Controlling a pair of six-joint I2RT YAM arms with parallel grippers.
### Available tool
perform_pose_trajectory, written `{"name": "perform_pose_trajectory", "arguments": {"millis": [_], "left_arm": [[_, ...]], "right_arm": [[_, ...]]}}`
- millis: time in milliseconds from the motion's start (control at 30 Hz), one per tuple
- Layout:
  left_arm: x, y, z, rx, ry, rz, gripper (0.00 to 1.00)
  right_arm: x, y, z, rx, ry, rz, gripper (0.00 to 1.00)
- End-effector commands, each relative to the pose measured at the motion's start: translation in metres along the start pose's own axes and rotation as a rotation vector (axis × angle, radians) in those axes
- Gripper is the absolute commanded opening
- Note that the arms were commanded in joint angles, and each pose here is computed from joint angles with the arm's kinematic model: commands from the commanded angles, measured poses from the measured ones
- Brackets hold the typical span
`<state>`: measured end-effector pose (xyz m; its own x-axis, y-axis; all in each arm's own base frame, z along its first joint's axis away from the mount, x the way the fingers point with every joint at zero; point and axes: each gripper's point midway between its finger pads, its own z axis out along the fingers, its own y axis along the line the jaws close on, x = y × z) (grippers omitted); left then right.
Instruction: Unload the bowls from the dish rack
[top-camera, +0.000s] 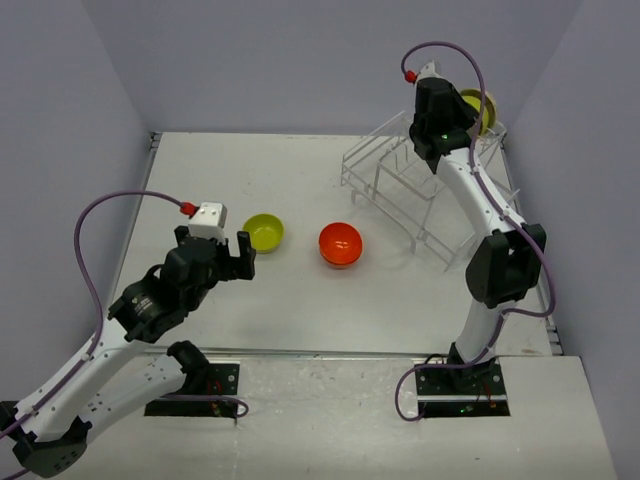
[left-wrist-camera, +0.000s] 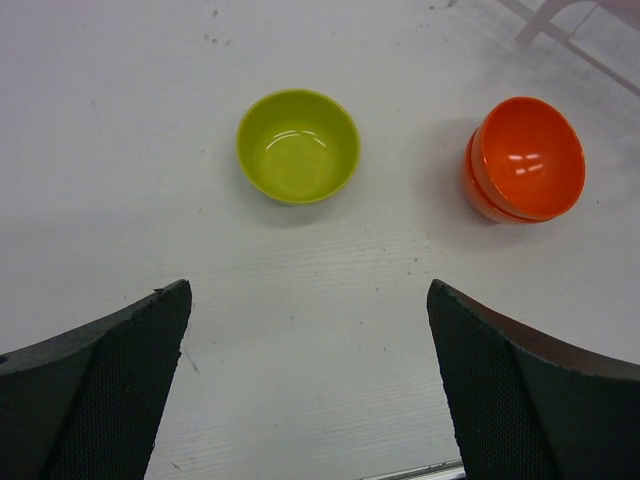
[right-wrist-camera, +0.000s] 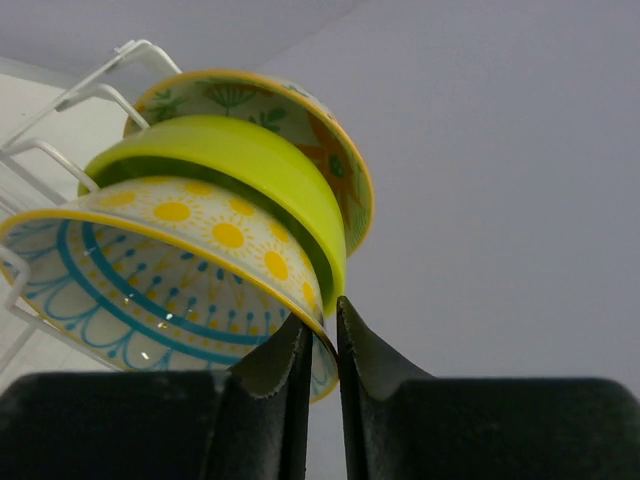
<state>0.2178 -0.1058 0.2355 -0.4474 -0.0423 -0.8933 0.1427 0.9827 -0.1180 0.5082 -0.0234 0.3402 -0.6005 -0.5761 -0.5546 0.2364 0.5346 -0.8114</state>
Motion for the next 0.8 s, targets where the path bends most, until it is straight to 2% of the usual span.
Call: {"name": "perform_pose_trajectory", "arguments": {"millis": [0, 100, 133, 767], "left_arm": [[-0.011, 0.000, 0.003, -0.002, -0.048, 0.006, 1.00], [-0.012, -0.001, 0.004, 0.005, -0.056, 0.007, 1.00], [-0.011, -0.001, 0.004, 0.005, -0.056, 0.008, 1.00], [-0.011, 0.003, 0.006, -0.015, -0.058, 0.004, 1.00]], "right_arm": [[-0.003, 0.007, 0.004, 0.002, -0.028, 0.031, 0.14], [-0.002, 0.001, 0.000, 0.013, -0.043, 0.045, 0.01], [-0.003, -0.002, -0.001, 0.022, -0.049, 0.053, 0.00], [-0.016, -0.082, -0.048, 0.121, -0.165, 0.195, 0.00]]}}
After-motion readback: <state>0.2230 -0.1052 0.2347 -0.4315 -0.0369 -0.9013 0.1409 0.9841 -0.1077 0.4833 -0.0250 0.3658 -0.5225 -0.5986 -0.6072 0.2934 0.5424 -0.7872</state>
